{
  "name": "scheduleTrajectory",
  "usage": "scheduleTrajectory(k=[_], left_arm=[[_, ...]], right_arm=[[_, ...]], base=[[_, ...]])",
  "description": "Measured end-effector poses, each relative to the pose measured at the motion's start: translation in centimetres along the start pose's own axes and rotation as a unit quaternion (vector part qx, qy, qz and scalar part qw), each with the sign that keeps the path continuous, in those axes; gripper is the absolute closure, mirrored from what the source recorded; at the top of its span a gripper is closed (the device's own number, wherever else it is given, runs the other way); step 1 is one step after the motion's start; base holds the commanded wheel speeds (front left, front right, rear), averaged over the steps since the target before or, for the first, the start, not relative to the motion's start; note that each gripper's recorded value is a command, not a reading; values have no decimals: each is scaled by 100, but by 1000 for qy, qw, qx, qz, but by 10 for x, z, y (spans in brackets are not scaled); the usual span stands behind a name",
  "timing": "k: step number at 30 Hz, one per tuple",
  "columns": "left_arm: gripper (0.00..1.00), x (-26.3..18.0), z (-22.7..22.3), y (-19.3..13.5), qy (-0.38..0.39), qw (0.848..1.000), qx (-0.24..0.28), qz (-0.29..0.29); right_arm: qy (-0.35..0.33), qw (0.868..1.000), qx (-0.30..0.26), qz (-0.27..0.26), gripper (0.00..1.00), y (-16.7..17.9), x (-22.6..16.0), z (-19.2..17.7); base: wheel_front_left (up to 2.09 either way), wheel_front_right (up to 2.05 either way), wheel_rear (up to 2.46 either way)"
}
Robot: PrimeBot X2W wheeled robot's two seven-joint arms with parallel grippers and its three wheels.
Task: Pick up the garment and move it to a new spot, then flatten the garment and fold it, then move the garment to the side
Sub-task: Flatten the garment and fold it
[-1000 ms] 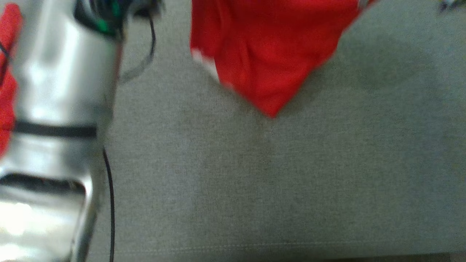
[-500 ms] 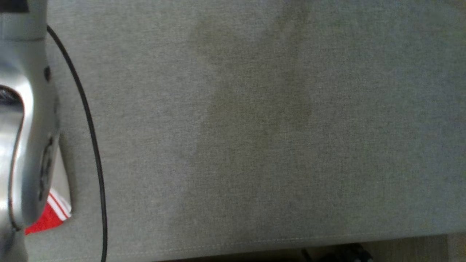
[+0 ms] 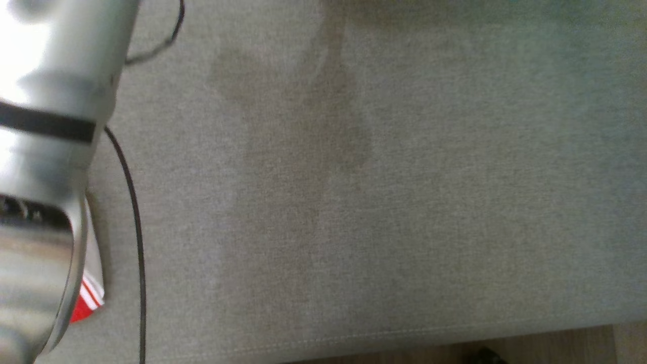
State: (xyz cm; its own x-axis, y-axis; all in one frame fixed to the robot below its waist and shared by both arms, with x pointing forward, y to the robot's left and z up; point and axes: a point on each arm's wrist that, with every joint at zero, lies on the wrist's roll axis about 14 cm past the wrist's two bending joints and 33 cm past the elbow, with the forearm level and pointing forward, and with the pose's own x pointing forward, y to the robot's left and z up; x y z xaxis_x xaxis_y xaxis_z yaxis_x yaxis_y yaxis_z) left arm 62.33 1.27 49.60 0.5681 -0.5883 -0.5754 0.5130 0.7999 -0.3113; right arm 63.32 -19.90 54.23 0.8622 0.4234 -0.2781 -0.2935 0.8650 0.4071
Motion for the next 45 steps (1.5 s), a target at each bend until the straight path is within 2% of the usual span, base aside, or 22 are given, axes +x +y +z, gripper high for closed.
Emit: scheduleTrajectory(k=[7,14,20,24,29,31,39,42,44,45], left_arm=[[100,-39,-70,-10,128,991,27,1],[100,-90,-126,-36,207,977,43,-13],[100,-145,-173,-57,262,963,57,-21],[100,-181,-202,-81,291,955,51,-38],[100,-219,-236,-99,325,944,41,-45],[100,-226,-244,-105,330,942,40,-49],[100,-223,-247,-103,338,940,2,-50],[100,-214,-230,-101,338,939,-25,-55],[100,-198,-195,-94,311,948,-40,-51],[100,-198,-195,-94,311,948,-40,-51]], right_arm=[[143,989,-7,-27,100,-1,-48,-70],[220,974,-41,-24,100,24,-96,-116],[282,958,-45,-1,100,53,-146,-163],[329,943,-46,15,100,71,-180,-190],[394,917,-51,16,100,72,-221,-214],[413,909,-53,22,100,73,-229,-220],[421,905,-49,35,100,75,-219,-212],[419,906,-44,35,100,72,-201,-195],[397,915,-55,39,100,71,-171,-162],[397,915,-55,39,100,71,-171,-162]], base=[[0,0,0],[0,0,0],[0,0,0],[0,0,0],[0,0,0],[0,0,0],[0,0,0],[0,0,0],[0,0,0],[0,0,0]])
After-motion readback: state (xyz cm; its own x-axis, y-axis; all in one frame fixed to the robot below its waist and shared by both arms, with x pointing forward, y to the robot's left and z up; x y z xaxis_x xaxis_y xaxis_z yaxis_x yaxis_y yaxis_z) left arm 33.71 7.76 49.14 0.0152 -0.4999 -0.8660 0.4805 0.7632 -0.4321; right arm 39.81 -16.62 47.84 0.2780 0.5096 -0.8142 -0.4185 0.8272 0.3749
